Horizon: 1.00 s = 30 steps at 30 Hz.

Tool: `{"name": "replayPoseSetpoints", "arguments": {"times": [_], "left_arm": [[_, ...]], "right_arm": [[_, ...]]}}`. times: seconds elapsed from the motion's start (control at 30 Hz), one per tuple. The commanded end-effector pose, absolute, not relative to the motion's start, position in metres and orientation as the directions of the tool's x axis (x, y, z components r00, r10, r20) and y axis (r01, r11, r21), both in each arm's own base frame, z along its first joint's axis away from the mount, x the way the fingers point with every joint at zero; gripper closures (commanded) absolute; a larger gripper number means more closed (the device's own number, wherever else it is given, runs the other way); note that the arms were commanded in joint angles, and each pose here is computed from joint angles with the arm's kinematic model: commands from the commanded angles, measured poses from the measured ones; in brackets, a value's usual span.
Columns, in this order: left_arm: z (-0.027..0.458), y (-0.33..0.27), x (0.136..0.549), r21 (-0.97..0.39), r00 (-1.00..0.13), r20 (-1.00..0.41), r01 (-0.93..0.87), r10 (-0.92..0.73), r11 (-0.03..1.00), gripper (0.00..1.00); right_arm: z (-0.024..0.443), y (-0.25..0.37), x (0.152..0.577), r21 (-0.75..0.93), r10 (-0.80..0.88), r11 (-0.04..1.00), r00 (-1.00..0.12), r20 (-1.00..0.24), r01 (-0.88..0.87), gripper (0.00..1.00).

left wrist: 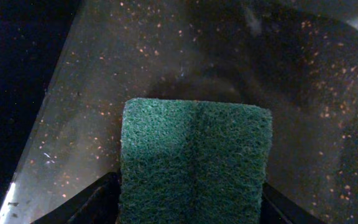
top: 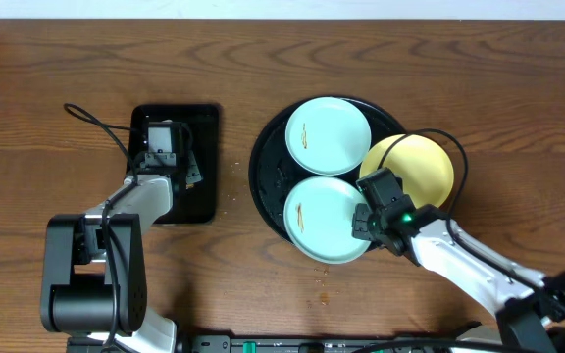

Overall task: Clean dirty plates on tray and stack at the side
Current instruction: 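Grasp the sponge with the left gripper and lift it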

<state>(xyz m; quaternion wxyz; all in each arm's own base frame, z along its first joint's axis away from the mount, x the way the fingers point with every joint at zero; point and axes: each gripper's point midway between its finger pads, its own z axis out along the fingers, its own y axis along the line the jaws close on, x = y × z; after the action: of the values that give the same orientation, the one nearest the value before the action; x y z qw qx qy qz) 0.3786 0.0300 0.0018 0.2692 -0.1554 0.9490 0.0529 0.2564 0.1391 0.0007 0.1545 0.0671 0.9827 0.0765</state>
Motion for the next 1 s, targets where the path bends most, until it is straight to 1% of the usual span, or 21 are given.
{"name": "replayPoseSetpoints", "arguments": {"times": [0.0, 0.07, 0.17, 0.37, 0.57, 0.67, 0.7, 0.73, 0.77, 0.97], "left_arm": [[0.001, 0.03, 0.377, 0.014, -0.812, -0.52, -0.319, -0.265, 0.948, 0.36], [0.001, 0.03, 0.377, 0.014, -0.812, -0.519, -0.319, -0.265, 0.948, 0.36], [0.001, 0.03, 0.376, 0.015, -0.813, -0.518, -0.319, -0.265, 0.948, 0.39], [0.002, 0.03, 0.378, 0.013, -0.81, -0.524, -0.319, -0.265, 0.948, 0.4], [-0.003, 0.03, 0.368, 0.027, -0.832, -0.487, -0.318, -0.265, 0.948, 0.4], [-0.003, 0.03, 0.368, 0.027, -0.833, -0.486, -0.318, -0.265, 0.948, 0.42], [-0.003, 0.03, 0.368, 0.027, -0.833, -0.486, -0.318, -0.265, 0.948, 0.41], [-0.003, 0.03, 0.368, 0.027, -0.832, -0.487, -0.318, -0.265, 0.948, 0.36], [-0.003, 0.03, 0.368, 0.028, -0.833, -0.486, -0.318, -0.265, 0.948, 0.33], [-0.003, 0.03, 0.375, 0.017, -0.815, -0.515, -0.319, -0.265, 0.948, 0.32]], "right_arm": [[-0.005, 0.14, 0.254, 0.16, 0.125, 0.984, -0.953, -0.276, 0.082, 0.85], [-0.002, 0.14, 0.256, 0.165, 0.126, 0.983, -0.95, -0.286, 0.081, 0.99], [0.006, 0.141, 0.26, 0.175, 0.131, 0.981, -0.94, -0.315, 0.079, 0.99], [0.028, 0.142, 0.266, 0.206, 0.145, 0.976, -0.916, -0.374, 0.07, 0.99], [0.021, 0.137, 0.254, 0.177, 0.131, 0.981, -0.935, -0.328, 0.076, 0.99], [0.02, 0.136, 0.253, 0.173, 0.13, 0.982, -0.937, -0.324, 0.077, 0.99], [0.02, 0.136, 0.253, 0.173, 0.13, 0.982, -0.937, -0.325, 0.077, 0.99], [0.021, 0.137, 0.254, 0.175, 0.131, 0.982, -0.936, -0.327, 0.076, 0.99], [0.021, 0.137, 0.254, 0.176, 0.131, 0.982, -0.936, -0.328, 0.076, 0.99], [0.021, 0.137, 0.254, 0.176, 0.131, 0.982, -0.936, -0.328, 0.076, 0.99]]}}
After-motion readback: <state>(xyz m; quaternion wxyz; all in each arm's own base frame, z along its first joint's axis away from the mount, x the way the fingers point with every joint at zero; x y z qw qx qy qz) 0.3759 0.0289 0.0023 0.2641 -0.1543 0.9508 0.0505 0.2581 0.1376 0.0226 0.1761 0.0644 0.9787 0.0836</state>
